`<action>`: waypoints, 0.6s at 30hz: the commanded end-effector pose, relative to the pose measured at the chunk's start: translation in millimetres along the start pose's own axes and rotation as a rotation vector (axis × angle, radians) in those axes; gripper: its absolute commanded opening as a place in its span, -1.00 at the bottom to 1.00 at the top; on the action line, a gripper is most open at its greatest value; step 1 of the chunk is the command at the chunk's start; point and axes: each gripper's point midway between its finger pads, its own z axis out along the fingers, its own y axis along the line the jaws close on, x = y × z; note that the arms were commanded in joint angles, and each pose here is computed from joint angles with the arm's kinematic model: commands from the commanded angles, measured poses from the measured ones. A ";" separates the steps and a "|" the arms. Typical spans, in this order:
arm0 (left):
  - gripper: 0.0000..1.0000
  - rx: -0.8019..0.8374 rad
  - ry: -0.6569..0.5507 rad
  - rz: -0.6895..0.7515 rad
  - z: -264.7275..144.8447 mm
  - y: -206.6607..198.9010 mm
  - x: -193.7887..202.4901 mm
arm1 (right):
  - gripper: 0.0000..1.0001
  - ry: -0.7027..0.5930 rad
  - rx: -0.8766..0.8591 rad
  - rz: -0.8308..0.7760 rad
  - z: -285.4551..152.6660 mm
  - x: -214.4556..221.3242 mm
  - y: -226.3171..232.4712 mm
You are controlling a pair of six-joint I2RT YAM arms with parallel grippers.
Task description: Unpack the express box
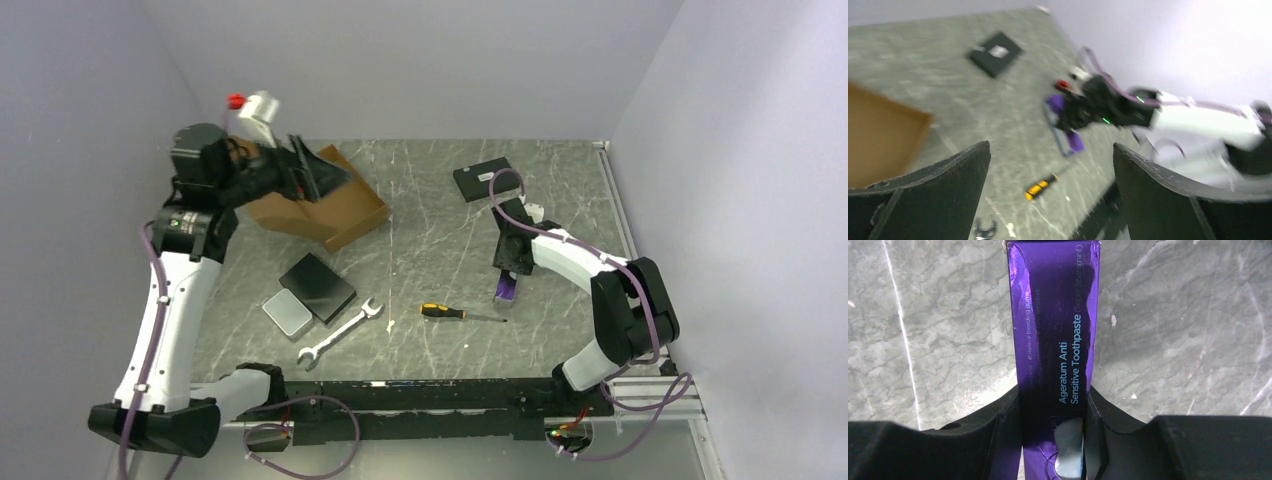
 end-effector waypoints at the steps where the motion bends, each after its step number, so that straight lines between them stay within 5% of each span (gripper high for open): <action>1: 0.93 0.378 0.065 0.215 1.5 -97.8 23.4 | -0.07 -0.024 -0.063 -0.008 6.0 -7.0 9.2; 10: 0.94 0.387 -0.031 0.342 -5.3 -141.6 17.6 | 0.54 -0.085 -0.046 -0.054 -18.5 -21.9 -3.0; 18: 0.96 0.357 -0.287 0.402 -47.6 -161.7 -31.3 | 0.88 -0.365 -0.237 -0.108 -144.2 -80.0 -9.6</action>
